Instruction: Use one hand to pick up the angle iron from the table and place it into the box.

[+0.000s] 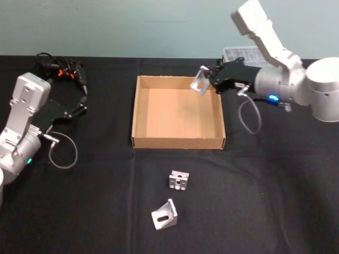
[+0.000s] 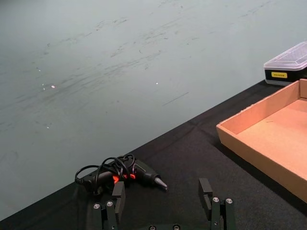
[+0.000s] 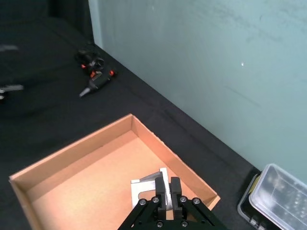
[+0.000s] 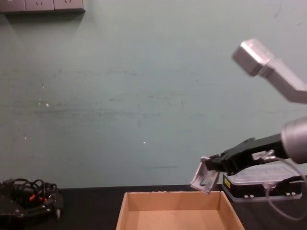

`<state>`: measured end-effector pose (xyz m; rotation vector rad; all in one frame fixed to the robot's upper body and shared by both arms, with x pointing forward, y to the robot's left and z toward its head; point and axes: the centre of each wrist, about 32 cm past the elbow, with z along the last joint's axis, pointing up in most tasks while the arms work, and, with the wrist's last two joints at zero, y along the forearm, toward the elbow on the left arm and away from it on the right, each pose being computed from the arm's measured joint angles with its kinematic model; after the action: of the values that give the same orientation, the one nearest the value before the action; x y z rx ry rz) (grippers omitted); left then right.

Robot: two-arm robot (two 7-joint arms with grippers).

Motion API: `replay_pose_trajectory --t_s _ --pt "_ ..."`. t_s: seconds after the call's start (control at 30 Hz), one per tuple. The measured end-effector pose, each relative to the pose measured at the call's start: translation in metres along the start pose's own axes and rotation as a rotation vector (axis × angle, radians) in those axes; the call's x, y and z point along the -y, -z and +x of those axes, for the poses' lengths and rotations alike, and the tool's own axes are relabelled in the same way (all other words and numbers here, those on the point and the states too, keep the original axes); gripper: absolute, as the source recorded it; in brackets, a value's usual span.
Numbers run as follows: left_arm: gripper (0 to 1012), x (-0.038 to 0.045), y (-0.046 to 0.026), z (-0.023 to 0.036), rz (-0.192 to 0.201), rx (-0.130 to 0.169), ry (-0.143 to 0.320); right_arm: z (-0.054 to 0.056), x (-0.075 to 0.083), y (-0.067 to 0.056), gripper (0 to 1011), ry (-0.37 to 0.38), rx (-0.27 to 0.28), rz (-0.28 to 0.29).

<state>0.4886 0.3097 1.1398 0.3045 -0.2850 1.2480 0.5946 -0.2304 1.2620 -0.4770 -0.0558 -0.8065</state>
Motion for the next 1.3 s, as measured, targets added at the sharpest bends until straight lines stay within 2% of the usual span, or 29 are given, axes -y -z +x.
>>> replay_pose_trajectory --t_s 0.17,0.43,0.83,1.23,1.3 --pt "1000 0.0 0.0 0.0 0.0 0.0 0.0 0.003 -0.021 0.007 75 -0.015 -0.011 -0.034" --pt "1000 0.0 0.0 0.0 0.0 0.0 0.0 0.003 -0.039 0.014 75 -0.039 -0.007 -0.075" --pt "1000 0.0 0.0 0.0 0.0 0.0 0.0 0.001 -0.05 0.022 75 -0.045 -0.007 -0.117" --pt "1000 0.0 0.0 0.0 0.0 0.0 0.0 0.001 -0.053 0.03 75 -0.051 -0.031 -0.132" --pt "1000 0.0 0.0 0.0 0.0 0.0 0.0 0.001 -0.053 0.03 100 -0.053 -0.032 -0.133"
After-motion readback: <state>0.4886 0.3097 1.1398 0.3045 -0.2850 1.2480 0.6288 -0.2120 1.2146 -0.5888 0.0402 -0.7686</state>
